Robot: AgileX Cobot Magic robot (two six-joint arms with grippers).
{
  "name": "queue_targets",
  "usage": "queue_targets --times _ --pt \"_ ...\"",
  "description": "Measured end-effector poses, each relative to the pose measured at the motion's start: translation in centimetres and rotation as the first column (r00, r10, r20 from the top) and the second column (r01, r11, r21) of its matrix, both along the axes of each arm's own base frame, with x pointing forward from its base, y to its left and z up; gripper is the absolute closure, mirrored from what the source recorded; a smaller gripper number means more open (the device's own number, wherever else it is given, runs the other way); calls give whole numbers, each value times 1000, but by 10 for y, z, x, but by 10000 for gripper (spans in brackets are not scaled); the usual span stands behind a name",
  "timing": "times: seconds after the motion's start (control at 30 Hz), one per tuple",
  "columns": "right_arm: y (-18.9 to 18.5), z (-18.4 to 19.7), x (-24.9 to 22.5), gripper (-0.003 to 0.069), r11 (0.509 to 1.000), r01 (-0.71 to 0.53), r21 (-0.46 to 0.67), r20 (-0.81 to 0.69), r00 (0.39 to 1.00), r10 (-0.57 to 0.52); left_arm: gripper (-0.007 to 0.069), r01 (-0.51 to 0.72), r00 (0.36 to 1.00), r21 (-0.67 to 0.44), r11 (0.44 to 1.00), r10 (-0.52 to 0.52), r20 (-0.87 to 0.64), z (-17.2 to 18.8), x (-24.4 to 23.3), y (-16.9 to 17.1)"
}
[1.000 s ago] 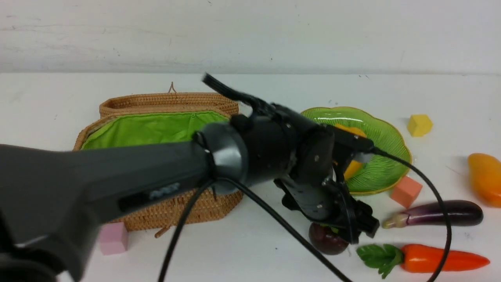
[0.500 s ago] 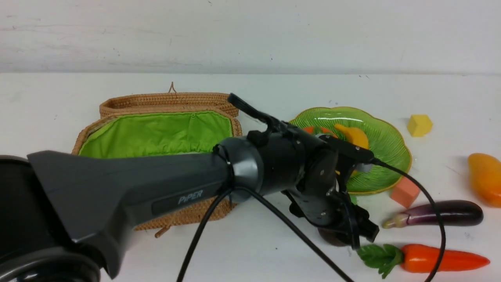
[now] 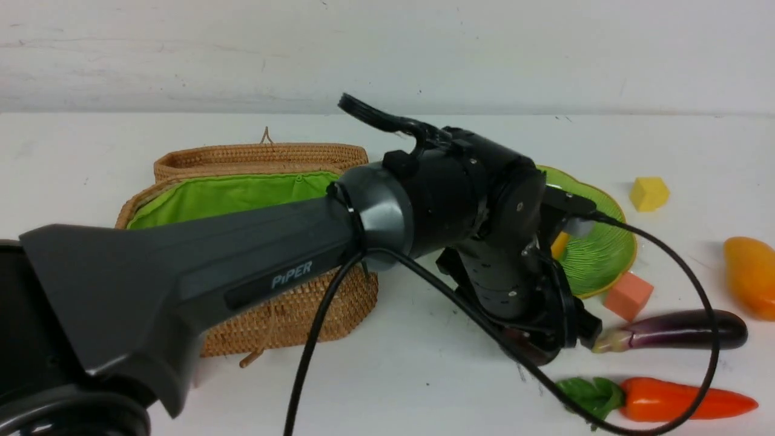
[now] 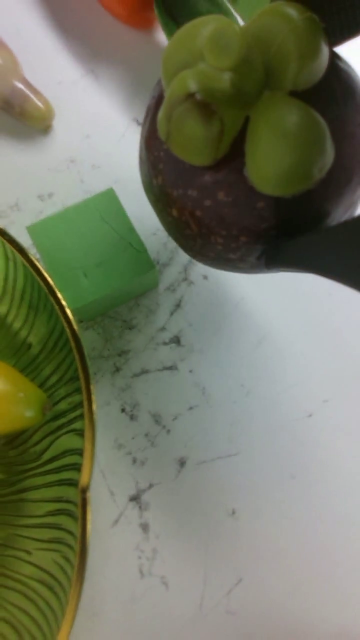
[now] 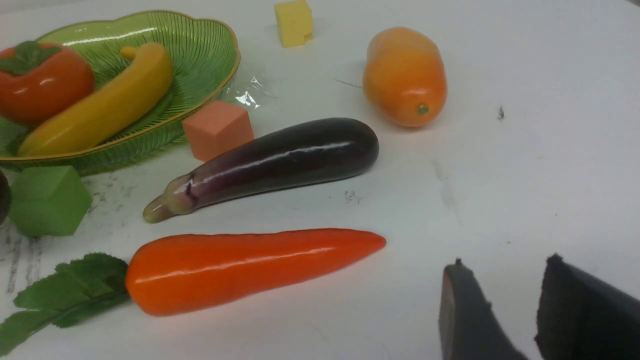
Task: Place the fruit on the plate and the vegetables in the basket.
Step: Grab a mangosteen with your left arm and put it on the plate on the right
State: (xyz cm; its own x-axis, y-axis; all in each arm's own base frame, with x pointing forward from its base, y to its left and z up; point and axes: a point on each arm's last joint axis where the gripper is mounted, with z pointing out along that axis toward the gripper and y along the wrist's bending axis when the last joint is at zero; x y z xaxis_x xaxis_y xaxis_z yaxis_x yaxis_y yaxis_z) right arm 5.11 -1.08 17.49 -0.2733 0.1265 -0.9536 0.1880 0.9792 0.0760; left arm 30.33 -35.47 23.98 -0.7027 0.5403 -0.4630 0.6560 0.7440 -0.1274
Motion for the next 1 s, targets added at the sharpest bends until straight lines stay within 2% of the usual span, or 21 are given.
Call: queue_targets --times 0.1,0.27,0.37,0.43,0.5,0.73,0.93,1.0 --pt "0 0 0 417 1000 0 0 0 1000 0 142 -1 1000 -30 1000 2 25 12 -1 1" --pt "0 0 0 417 1000 0 0 0 1000 0 145 1 991 -154 988 20 133 38 2 -1" --pt "0 0 0 417 1000 0 0 0 1000 0 146 18 963 -303 953 65 261 43 14 -14" --pt "0 0 0 417 1000 0 0 0 1000 0 146 28 948 -359 933 89 305 39 21 -21" --pt "0 0 0 417 1000 0 0 0 1000 0 148 30 933 -422 906 127 338 14 33 -34" --pt "0 0 0 417 1000 0 0 0 1000 0 150 -3 929 -444 896 167 330 -52 52 -46" --pt "0 0 0 417 1000 0 0 0 1000 0 130 -5 925 -456 890 177 336 -56 55 -47" --pt "0 0 0 417 1000 0 0 0 1000 0 70 -4 924 -460 888 180 339 -56 55 -47"
